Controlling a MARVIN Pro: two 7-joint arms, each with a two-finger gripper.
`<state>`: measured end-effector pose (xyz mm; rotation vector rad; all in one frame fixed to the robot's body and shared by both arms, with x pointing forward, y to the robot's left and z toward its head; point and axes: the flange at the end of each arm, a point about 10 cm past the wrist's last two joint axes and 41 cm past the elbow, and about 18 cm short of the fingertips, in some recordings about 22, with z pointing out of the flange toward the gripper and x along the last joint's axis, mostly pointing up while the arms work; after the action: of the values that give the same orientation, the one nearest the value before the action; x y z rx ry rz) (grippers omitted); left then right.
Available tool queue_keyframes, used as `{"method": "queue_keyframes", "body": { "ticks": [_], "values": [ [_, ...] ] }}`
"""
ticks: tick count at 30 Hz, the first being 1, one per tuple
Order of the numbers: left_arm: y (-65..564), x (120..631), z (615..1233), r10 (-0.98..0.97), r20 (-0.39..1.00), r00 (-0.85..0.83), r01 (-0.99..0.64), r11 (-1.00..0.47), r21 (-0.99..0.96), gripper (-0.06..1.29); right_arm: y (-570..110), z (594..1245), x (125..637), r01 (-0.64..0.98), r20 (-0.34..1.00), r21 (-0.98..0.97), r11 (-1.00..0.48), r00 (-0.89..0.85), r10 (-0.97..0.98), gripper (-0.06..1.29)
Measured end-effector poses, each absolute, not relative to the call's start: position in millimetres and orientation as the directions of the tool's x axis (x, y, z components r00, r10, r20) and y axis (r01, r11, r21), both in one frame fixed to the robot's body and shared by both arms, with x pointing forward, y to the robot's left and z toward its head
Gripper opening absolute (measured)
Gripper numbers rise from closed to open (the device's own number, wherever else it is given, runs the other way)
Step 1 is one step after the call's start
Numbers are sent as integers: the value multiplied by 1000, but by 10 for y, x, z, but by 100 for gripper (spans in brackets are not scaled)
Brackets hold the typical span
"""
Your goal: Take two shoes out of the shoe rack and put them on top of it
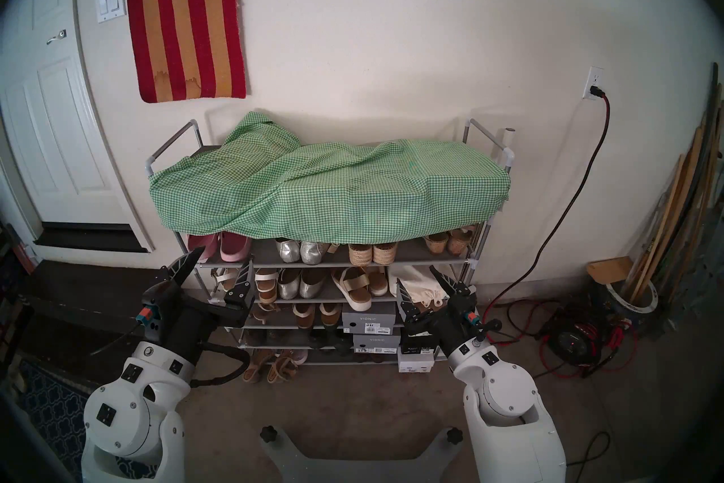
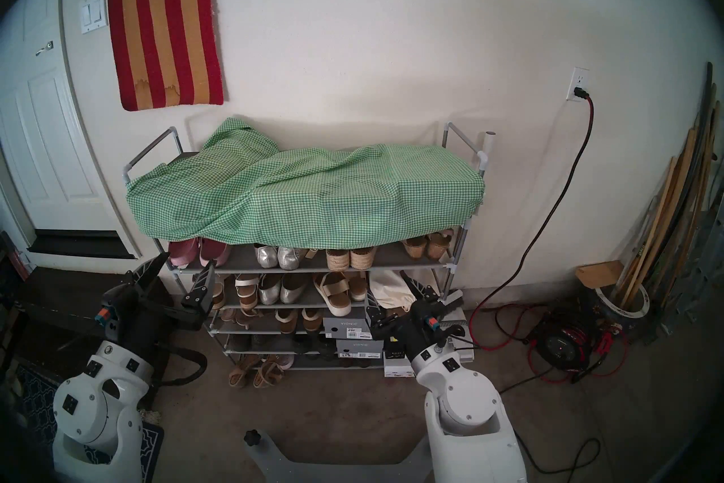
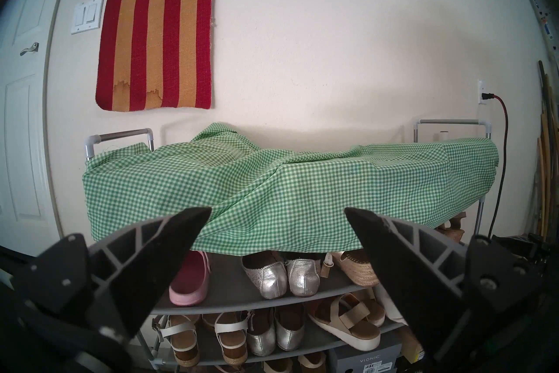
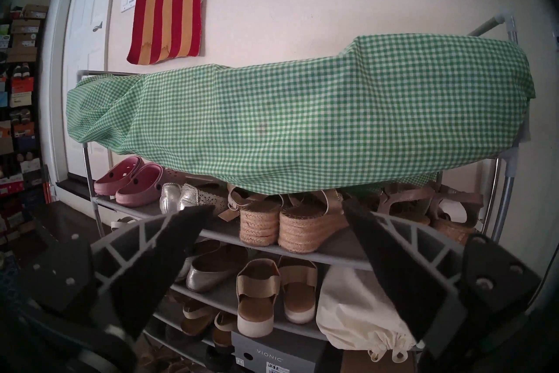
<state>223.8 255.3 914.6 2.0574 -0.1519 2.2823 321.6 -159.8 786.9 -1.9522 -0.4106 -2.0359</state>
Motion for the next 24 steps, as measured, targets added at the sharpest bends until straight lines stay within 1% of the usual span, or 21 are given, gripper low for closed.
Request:
{"method": "queue_keyframes", "body": {
  "ticks": [5, 9, 15, 24],
  "values": [
    [2553, 2238, 9146, -18, 994, -104, -114, -993, -30, 127, -1613, 7576, 3249, 397, 998, -35, -917, 56, -14, 124],
    [2553, 2238, 9146, -18, 994, -104, -114, -993, -30, 127, -1649, 7336, 3264, 397, 994, -23, -918, 105, 20, 124],
    [2553, 2238, 9146, -18, 994, -104, -114, -993, -30, 127, -1682, 7123, 3316, 394, 993, 14, -919, 105, 60, 124],
    [2553, 2238, 9146, -18, 994, -104, -114, -993, -30, 127, -1574, 7021, 3514, 399, 993, 56, -915, 77, 94, 124]
  ]
}}
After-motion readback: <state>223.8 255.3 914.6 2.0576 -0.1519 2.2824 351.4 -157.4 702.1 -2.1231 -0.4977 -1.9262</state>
